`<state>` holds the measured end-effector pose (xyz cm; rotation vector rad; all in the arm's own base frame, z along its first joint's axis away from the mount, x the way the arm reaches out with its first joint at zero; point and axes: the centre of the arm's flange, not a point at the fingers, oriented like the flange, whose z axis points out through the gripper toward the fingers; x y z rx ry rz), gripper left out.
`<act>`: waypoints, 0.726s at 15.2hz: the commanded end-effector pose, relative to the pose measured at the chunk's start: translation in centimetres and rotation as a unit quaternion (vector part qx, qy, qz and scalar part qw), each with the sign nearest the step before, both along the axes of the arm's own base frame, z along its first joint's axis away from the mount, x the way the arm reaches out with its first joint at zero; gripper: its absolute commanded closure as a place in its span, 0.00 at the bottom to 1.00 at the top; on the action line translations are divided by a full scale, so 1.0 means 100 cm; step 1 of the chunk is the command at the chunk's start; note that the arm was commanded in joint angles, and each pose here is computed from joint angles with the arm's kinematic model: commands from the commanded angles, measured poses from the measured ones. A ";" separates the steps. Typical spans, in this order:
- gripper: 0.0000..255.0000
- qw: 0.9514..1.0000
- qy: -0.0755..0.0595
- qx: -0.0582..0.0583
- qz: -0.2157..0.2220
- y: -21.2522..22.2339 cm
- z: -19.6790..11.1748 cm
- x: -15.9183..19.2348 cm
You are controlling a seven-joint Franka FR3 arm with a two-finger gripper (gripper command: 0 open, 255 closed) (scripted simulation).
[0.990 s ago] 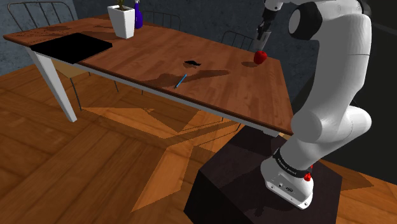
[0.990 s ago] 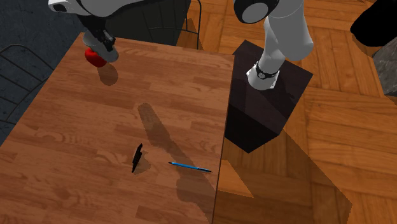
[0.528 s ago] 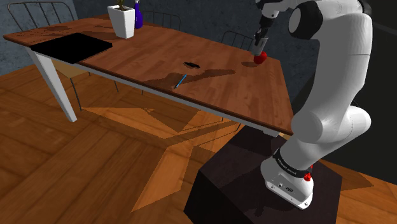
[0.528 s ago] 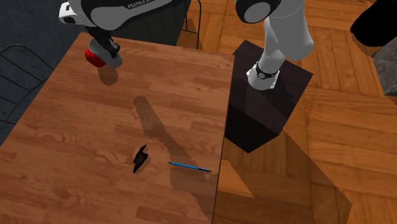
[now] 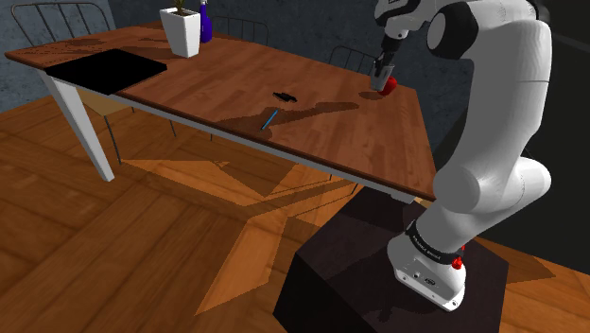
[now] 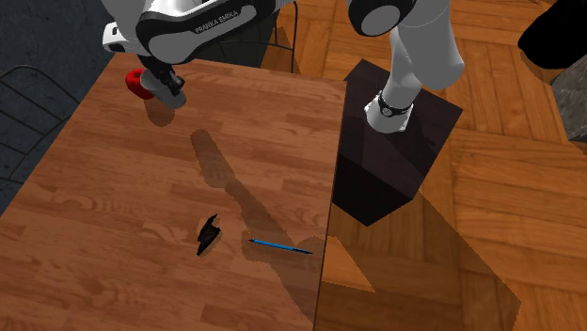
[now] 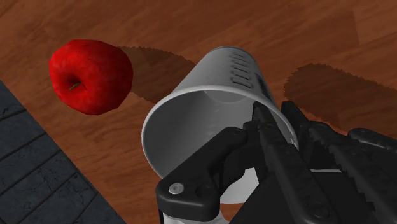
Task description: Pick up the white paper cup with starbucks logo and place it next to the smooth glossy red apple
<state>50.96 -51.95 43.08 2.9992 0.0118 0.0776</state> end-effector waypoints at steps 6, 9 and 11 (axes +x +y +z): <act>1.00 1.000 0.000 0.000 0.000 0.000 -0.037 0.000; 1.00 1.000 0.000 0.000 0.000 0.000 -0.053 0.000; 1.00 1.000 0.000 0.000 0.000 0.000 -0.064 0.000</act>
